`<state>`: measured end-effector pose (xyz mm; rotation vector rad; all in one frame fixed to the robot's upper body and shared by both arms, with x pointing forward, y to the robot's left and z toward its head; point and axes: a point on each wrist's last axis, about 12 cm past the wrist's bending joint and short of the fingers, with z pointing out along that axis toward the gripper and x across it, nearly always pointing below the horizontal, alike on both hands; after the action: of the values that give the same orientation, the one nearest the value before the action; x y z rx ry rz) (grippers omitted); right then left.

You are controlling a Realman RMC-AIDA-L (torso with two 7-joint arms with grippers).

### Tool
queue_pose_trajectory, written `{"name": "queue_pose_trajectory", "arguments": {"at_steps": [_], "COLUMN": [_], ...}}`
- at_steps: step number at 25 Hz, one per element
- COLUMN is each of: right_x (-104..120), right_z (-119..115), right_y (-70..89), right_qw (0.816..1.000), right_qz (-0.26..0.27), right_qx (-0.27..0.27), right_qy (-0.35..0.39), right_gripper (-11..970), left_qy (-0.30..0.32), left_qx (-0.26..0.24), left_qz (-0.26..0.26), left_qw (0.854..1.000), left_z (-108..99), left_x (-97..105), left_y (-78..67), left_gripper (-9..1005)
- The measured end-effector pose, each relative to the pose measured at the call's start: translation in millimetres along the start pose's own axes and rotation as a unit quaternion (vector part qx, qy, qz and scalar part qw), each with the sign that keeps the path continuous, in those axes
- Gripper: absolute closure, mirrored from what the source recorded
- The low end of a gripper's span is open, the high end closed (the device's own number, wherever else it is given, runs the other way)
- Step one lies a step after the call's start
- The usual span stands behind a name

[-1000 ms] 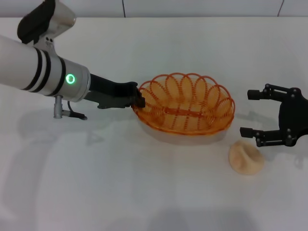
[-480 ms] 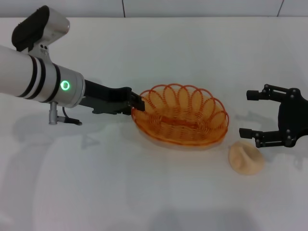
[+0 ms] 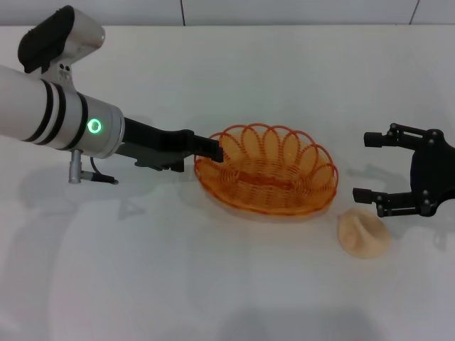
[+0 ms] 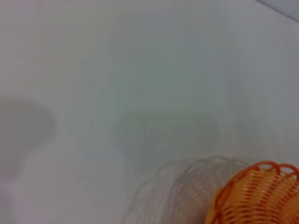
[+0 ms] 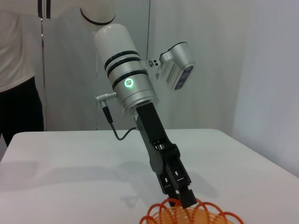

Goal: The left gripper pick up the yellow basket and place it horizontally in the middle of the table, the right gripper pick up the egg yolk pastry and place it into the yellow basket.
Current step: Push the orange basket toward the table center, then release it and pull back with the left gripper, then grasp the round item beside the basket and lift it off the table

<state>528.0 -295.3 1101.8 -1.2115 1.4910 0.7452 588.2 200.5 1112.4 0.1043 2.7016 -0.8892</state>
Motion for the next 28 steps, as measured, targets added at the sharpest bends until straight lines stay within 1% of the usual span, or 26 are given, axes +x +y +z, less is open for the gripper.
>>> {"name": "queue_pose_trajectory", "arguments": {"at_steps": [3, 6, 8, 11, 16, 17, 19, 20, 21, 24, 27, 28], "right_x": [0.3, 0.8, 0.8, 1.5, 3.8, 4.3, 5.8, 6.6, 7.3, 9.7, 12.7, 13.7], "right_z": [0.5, 0.5, 0.5, 0.2, -2.7, -3.3, -4.6, -5.1, -5.5, -7.6, -11.8, -13.2], "right_y": [0.5, 0.9, 1.0, 1.3, 2.4, 2.8, 4.2, 5.0, 5.8, 8.3, 10.7, 11.5], "right_qw": [1.0, 1.0, 1.0, 1.0, 1.0, 1.0, 0.999, 0.999, 0.999, 0.999, 0.998, 0.998], "right_qz": [0.002, 0.005, 0.007, 0.01, 0.023, 0.026, 0.032, 0.035, 0.037, 0.042, 0.048, 0.05], "right_qx": [0.0, 0.001, 0.001, 0.003, 0.011, 0.012, 0.016, 0.018, 0.019, 0.023, 0.032, 0.035], "right_qy": [-0.001, -0.001, -0.002, -0.003, -0.005, -0.005, -0.007, -0.007, -0.007, -0.007, -0.008, -0.008], "right_gripper": [84, 84, 84, 84, 85, 85, 85, 85, 85, 85, 85, 85], "left_qy": [0.001, 0.004, 0.003, -0.009, -0.035, -0.041, -0.05, -0.057, -0.062, -0.086, -0.112, -0.117], "left_qx": [-0.002, -0.003, -0.004, -0.005, 0.0, 0.001, 0.008, 0.016, 0.022, 0.038, 0.05, 0.053], "left_qz": [0.006, 0.02, 0.034, 0.065, 0.147, 0.174, 0.211, 0.241, 0.257, 0.319, 0.355, 0.36], "left_qw": [1.0, 1.0, 0.999, 0.998, 0.989, 0.984, 0.976, 0.969, 0.964, 0.943, 0.927, 0.924], "left_z": [-1.0, -5.1, -10.3, -22.8, -41.6, -44.4, -46.3, -46.9, -47.0, -48.0, -48.2, -47.6], "left_x": [0.3, 0.0, -0.5, 0.4, 7.6, 10.8, 16.0, 20.0, 22.9, 31.9, 37.2, 38.5], "left_y": [1.1, 1.6, 1.7, 5.7, 18.3, 21.9, 26.4, 28.5, 30.0, 34.1, 37.0, 38.1], "left_gripper": [256, 115, 115, 116, 117, 118, 118, 118, 119, 119, 120, 120]}}
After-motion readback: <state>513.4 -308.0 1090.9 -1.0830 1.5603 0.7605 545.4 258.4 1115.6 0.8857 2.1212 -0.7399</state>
